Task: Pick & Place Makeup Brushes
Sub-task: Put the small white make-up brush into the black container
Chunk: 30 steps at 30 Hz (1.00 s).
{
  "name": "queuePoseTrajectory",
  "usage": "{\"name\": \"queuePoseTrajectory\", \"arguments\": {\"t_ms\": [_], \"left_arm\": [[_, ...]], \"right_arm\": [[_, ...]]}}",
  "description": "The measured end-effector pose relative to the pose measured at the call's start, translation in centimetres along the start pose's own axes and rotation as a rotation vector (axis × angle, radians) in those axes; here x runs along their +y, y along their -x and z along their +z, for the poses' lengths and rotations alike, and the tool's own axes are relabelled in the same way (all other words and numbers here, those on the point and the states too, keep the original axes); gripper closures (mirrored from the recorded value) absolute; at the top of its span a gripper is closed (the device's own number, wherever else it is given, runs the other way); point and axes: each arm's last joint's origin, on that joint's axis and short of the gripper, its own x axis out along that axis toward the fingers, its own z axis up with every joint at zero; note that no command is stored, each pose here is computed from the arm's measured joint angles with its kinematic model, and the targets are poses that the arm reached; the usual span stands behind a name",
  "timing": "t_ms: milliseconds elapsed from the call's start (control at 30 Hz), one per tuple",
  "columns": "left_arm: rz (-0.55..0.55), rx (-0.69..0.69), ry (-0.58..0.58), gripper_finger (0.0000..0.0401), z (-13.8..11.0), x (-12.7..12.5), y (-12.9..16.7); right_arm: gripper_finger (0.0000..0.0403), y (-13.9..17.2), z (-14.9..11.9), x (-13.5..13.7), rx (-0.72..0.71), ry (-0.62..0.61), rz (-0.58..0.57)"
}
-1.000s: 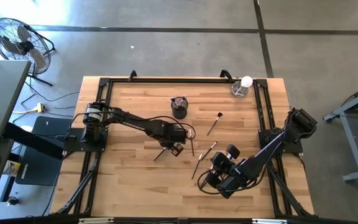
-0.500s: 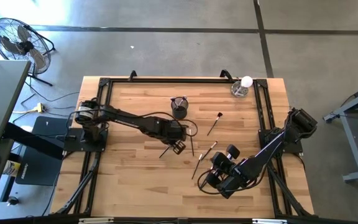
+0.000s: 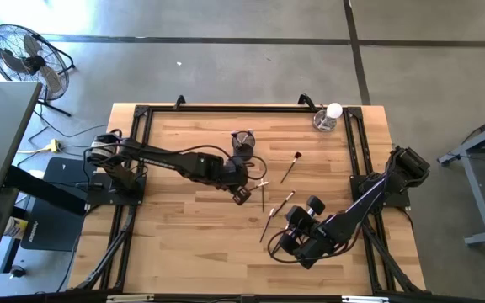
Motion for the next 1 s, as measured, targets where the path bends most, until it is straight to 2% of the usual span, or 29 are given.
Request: {"name": "queuePoseTrajectory", "arguments": {"t_ms": [267, 500, 700, 833, 1000], "left_arm": [[-0.021, 0.01, -0.036, 0.0401, -0.9, -0.9, 0.3], [-0.031, 0.002, -0.134, 0.0401, -2.2, -2.3, 0.8], [-0.044, 0.006, -0.165, 0.0401, -2.8, -2.9, 1.1], [-0.054, -0.012, -0.162, 0.0401, -2.7, -3.0, 1.0], [-0.088, -0.076, -0.226, 0.0401, -2.1, -3.4, 1.1]], "right_arm": [[0.0399, 0.1, -0.1, 0.0, 0.002, 0.005, 0.002], [0.0401, 0.1, -0.1, -0.1, 0.01, 0.012, -0.004], [0.04, 0.1, -0.1, -0.1, 0.006, 0.016, -0.009], [0.0402, 0.1, -0.2, -0.2, 0.012, 0.062, -0.012], [0.0399, 0.1, -0.2, -0.2, 0.025, 0.137, -0.013]]}}
